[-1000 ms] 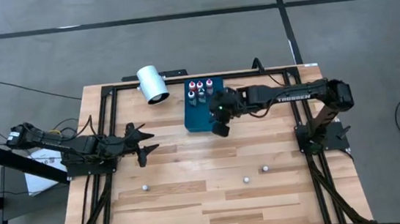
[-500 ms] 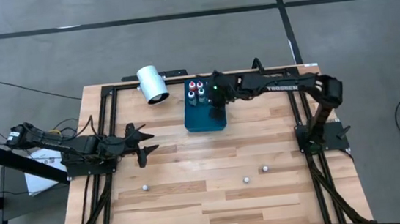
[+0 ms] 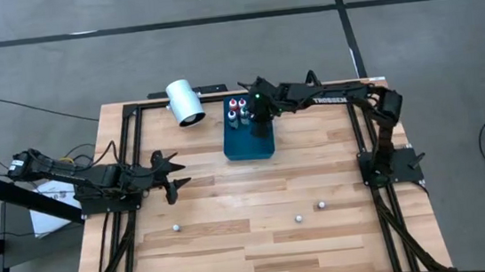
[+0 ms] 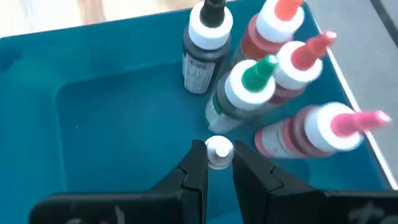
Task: Pick & Place food coloring
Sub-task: Put the small black food coloring bottle into the blue bin
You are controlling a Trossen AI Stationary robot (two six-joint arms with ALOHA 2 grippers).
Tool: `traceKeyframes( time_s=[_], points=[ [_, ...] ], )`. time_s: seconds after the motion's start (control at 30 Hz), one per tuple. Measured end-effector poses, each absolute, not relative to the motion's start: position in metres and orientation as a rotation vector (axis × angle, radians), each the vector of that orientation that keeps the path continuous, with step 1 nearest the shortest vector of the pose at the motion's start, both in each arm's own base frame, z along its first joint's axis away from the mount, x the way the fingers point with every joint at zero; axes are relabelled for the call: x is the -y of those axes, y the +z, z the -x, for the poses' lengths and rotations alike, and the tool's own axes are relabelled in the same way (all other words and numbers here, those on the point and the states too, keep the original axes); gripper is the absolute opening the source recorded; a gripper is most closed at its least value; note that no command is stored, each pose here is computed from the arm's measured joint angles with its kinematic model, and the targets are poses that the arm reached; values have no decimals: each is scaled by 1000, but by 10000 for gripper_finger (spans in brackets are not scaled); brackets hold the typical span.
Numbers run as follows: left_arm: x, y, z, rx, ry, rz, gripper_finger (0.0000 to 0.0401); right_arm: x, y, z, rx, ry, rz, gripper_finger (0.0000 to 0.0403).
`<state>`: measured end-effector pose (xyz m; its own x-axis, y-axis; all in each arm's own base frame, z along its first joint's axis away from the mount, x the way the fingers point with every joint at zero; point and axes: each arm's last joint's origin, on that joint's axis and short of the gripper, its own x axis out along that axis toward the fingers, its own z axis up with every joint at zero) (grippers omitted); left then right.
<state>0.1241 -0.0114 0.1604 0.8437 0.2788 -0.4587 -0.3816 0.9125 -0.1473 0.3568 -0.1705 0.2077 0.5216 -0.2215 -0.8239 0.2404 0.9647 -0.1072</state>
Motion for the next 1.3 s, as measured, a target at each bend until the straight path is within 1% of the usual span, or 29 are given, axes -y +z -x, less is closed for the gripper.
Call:
traceKeyframes(
  time_s=[0.07,0.13,0.2,0.3,0.4,0.8,1.0,1.3],
  points=[
    [11,160,-124,-446,352,238,234,170,201,-355,-1021,-268,-29,48],
    [11,160,-124,-445,352,239,234,173,198,-362,-984,-273,-14,48],
    [11,160,-124,-445,352,239,234,173,193,-359,-1020,-274,-29,48],
    [11,160,-124,-444,353,246,234,177,191,-362,-1000,-289,-31,48],
    [11,161,-124,-439,358,268,234,180,184,-359,-1033,-297,-58,48],
    [11,161,-124,-437,361,283,234,181,181,-360,-1036,-321,-47,48],
    [11,161,-124,-437,361,283,234,176,164,-355,-1027,-343,-88,48],
    [11,161,-124,-436,362,283,234,181,166,-356,-993,-396,-52,48]
  ],
)
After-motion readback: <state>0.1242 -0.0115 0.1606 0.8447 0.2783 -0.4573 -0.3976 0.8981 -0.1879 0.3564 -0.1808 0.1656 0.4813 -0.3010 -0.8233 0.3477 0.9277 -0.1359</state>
